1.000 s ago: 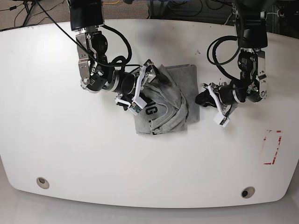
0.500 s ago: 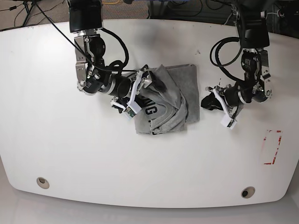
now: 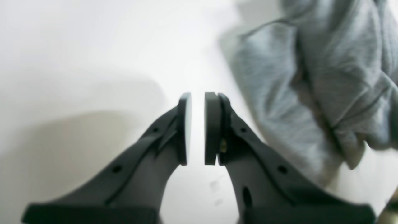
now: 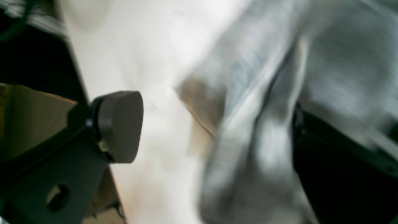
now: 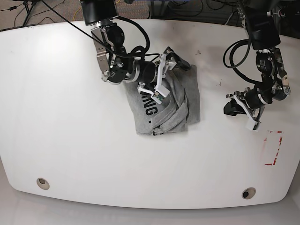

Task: Layout the t-shirt on the table in an organized manner, then fold the t-shirt properly
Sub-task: 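Release the right gripper and move the left gripper aside, then grasp the folded shirt edges with both grippers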

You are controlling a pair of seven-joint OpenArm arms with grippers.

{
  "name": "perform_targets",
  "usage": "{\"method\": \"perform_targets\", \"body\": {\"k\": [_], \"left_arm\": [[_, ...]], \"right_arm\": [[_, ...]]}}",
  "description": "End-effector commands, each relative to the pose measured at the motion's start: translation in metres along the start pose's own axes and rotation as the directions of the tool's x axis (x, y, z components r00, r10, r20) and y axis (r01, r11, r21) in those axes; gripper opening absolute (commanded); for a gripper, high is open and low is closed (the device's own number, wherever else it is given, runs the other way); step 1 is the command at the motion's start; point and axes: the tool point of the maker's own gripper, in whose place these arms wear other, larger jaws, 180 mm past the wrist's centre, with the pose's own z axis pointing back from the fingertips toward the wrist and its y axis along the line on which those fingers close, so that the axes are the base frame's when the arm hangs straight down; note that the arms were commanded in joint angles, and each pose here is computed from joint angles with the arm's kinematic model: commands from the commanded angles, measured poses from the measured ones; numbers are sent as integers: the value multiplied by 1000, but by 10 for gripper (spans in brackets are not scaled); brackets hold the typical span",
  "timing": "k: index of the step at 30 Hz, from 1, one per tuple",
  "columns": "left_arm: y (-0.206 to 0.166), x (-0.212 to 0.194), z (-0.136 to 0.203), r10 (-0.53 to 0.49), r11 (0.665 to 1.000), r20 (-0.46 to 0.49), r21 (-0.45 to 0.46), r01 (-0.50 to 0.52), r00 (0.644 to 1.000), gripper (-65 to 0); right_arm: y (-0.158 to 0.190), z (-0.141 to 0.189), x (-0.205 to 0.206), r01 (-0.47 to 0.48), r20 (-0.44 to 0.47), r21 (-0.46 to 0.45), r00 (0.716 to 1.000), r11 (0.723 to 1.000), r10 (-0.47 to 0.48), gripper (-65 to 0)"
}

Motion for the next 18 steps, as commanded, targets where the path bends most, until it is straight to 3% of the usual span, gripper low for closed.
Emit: {"method": "perform_targets", "body": {"k": [1,11,18], "left_arm": [[12,26,15,-22,999,72,29,20,997,-587],[43,34,43,-23,994,96,109,13,995,-587],[52,34,52,-38,991,84,134,27,996,-587]], "right_arm": [[18,-3,31,-46,91,43,995,998,42,-105],[43,-16,71,-113,159,102,983,988,95,-105],[10,7,89,-141,188,2,973,990,138,-105]]}}
